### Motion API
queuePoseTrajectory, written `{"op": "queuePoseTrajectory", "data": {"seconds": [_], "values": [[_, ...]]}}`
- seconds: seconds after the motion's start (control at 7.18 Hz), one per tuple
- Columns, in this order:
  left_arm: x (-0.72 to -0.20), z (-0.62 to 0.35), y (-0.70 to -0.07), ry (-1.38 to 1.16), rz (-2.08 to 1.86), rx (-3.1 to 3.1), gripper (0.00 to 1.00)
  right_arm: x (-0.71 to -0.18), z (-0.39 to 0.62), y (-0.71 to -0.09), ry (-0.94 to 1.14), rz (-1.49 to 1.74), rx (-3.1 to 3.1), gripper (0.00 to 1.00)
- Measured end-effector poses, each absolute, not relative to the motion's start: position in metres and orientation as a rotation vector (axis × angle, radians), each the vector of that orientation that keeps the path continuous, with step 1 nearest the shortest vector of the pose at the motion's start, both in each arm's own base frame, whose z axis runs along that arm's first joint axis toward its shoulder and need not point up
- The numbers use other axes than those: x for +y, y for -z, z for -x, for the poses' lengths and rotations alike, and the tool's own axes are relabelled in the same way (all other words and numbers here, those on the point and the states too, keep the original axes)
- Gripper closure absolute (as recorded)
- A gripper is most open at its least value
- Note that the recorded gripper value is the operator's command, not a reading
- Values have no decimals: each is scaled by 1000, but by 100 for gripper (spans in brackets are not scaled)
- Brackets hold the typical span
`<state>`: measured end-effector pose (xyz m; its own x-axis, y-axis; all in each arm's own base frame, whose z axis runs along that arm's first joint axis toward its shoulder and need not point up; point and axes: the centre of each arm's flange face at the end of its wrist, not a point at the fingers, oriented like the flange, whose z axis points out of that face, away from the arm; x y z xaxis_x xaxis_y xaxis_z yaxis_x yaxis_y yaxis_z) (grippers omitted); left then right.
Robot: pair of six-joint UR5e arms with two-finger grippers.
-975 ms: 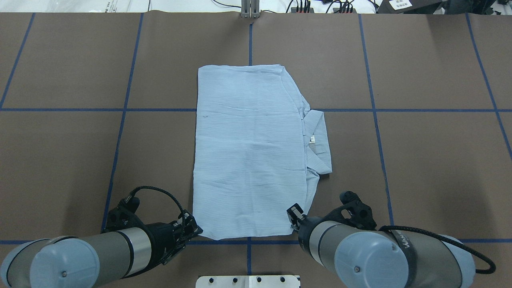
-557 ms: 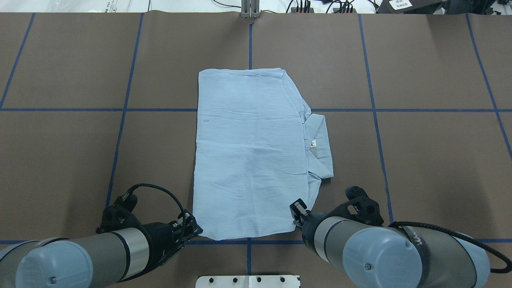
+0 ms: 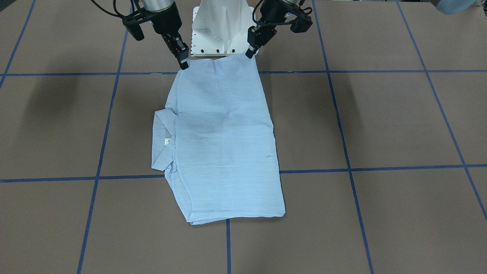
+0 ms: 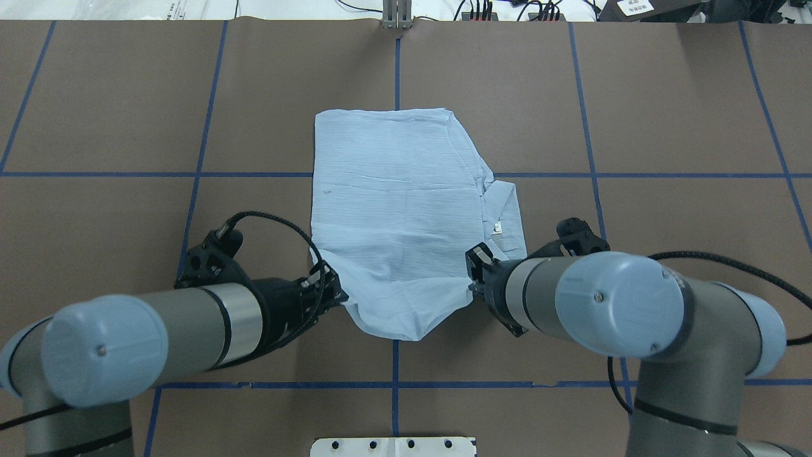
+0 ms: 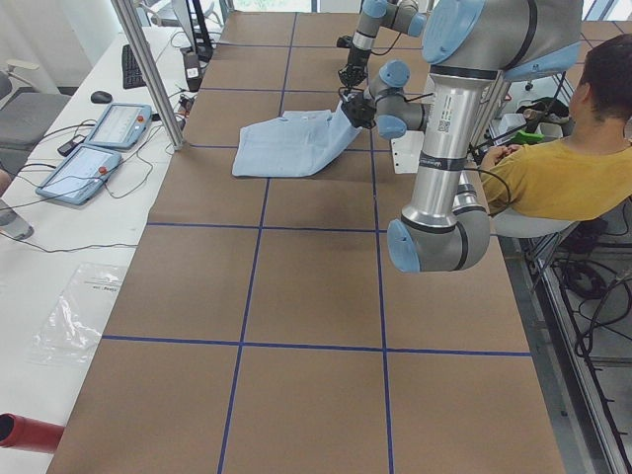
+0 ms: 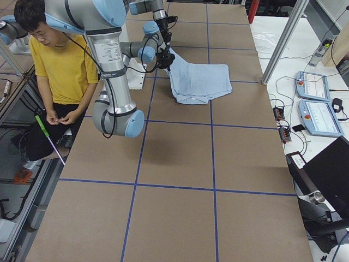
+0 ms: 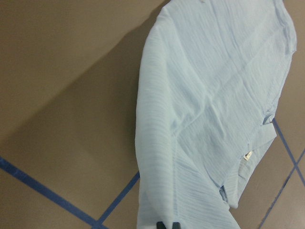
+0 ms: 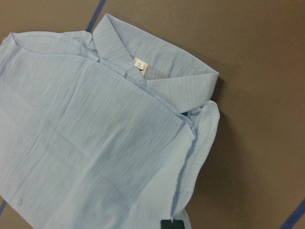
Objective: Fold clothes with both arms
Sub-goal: 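Lift the near edge with both grippers and fold it toward the far edge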
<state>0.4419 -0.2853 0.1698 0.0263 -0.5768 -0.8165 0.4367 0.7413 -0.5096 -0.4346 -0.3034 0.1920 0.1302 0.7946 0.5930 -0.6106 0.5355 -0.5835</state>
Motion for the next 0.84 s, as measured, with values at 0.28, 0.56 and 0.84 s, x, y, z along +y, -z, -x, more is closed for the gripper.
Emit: {"op": "queuePoseTrajectory", "data": {"seconds": [0.28,0.56,0.84], "values": [[-359,-443,-171,773,36,1307,100,-366,442,-189,-1045,171,-986,100],[-428,-457,-197,789,-34,1293,100,-432,448,-196,-1025,127,-937,100],[-482,-472,-229,803,-73,1291,100,-494,464,-209,-1001,103,-906,100]]}}
